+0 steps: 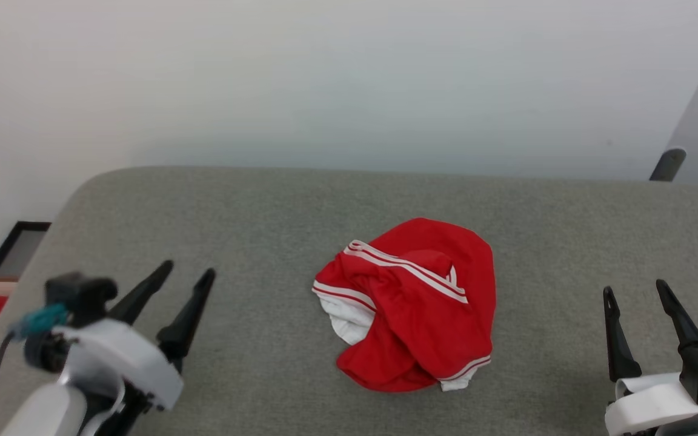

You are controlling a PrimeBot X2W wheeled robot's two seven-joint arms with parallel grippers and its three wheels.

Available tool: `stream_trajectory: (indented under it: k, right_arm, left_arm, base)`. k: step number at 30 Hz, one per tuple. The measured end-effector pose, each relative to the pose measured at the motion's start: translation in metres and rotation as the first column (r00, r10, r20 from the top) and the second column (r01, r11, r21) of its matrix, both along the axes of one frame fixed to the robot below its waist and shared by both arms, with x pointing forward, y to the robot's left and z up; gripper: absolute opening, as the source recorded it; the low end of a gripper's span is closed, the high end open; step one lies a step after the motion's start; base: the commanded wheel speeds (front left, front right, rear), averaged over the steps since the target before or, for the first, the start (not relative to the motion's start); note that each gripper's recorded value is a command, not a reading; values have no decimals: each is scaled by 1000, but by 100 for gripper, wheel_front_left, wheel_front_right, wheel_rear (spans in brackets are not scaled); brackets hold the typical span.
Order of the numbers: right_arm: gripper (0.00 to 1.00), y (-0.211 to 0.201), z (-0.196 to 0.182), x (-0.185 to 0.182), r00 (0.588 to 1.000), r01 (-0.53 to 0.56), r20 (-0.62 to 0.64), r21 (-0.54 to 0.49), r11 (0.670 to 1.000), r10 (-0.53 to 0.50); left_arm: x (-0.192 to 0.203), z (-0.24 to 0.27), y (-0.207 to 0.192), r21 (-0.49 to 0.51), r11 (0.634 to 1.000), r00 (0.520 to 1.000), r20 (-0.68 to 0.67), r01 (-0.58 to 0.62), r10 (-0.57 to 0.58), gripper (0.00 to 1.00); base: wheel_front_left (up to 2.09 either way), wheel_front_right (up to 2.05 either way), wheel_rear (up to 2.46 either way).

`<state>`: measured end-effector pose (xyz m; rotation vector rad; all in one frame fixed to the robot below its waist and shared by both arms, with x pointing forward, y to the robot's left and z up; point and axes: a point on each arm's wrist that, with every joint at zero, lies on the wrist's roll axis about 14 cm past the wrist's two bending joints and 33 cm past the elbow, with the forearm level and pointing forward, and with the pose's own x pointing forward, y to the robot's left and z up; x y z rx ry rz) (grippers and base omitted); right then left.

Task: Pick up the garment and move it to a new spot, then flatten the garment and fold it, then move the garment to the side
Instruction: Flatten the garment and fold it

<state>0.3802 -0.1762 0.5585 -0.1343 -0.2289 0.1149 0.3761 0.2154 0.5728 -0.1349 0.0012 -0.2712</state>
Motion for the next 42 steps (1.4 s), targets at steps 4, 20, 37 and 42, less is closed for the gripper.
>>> stream_trajectory:
  k: [4,20,37,42]
  right_arm:
    - [100,-4,0,3,1000,12,2,1,1000,-12]
    - [100,-27,-10,23,996,82,-24,25,996,-81]
    - [100,-46,-35,40,986,142,-85,15,990,-140]
    - [100,-50,-38,42,984,154,-94,11,988,-153]
  left_arm:
    - [15,-4,-25,20,995,989,-107,102,-100,100]
    - [58,-60,-92,15,930,803,-510,367,-309,100]
    - [83,-139,-127,-24,886,630,-694,464,-349,100]
    - [85,-164,-126,3,883,600,-735,470,-317,100]
  base:
    - [0,0,0]
    - [0,0,0]
    - [0,0,0]
    - [0,0,0]
